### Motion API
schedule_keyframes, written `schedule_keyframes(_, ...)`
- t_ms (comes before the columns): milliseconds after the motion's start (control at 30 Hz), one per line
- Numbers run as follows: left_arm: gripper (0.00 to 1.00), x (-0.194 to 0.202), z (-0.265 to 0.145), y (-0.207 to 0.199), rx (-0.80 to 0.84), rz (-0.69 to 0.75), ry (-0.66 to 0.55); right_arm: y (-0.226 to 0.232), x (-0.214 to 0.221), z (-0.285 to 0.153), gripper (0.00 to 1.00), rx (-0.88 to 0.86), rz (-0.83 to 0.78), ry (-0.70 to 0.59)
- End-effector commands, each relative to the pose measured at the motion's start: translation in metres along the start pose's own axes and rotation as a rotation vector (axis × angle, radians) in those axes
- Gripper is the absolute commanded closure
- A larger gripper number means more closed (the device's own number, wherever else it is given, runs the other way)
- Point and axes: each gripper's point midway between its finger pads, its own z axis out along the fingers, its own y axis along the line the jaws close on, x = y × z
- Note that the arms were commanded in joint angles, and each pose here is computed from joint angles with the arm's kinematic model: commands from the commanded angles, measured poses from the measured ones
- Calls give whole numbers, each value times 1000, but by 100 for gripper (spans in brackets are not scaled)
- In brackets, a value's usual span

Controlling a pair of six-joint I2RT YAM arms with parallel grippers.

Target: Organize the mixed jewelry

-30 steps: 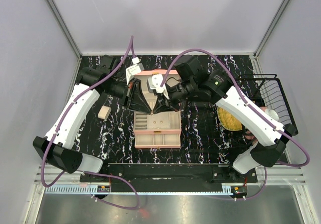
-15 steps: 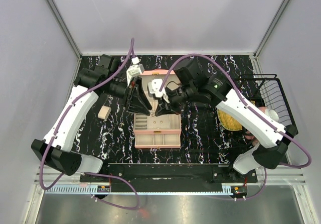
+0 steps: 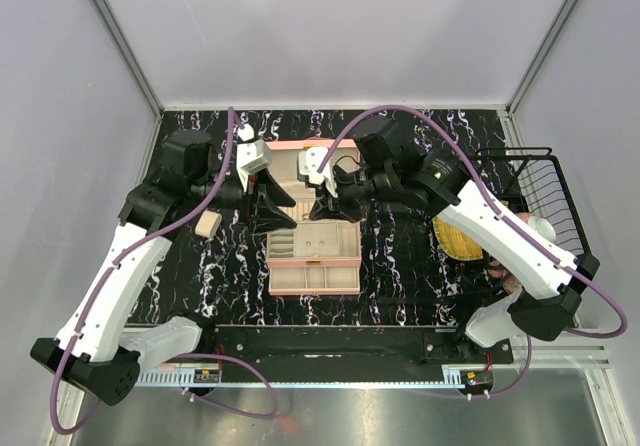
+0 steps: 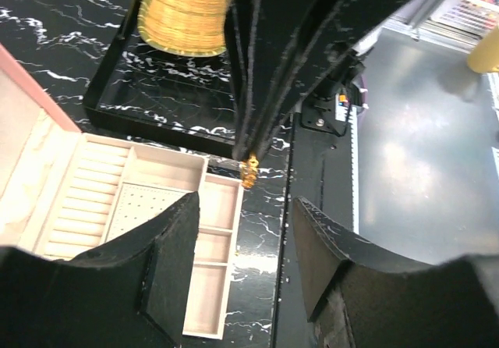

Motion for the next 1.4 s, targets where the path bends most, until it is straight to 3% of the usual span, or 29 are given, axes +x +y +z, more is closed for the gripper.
schedule_keyframes(0,46,-19,4,23,-109,82,-58,-8,-26,-2,100,37,-1,-65)
schedule_keyframes(500,53,-17,11,34,-123,56,-71,-13,-28,2,100,48,28,-75)
schedule_keyframes(767,75,-8,16,32,-98,40,-57,-15,-28,2,100,62,28,-75)
schedule_keyframes(1200,91,-3,23,28,-64,26,-51,-18,-27,4,100,70,33,-71)
schedule_keyframes(1367,87,-7,21,24,-61,32,-57,-19,-23,2,100,86,25,-62)
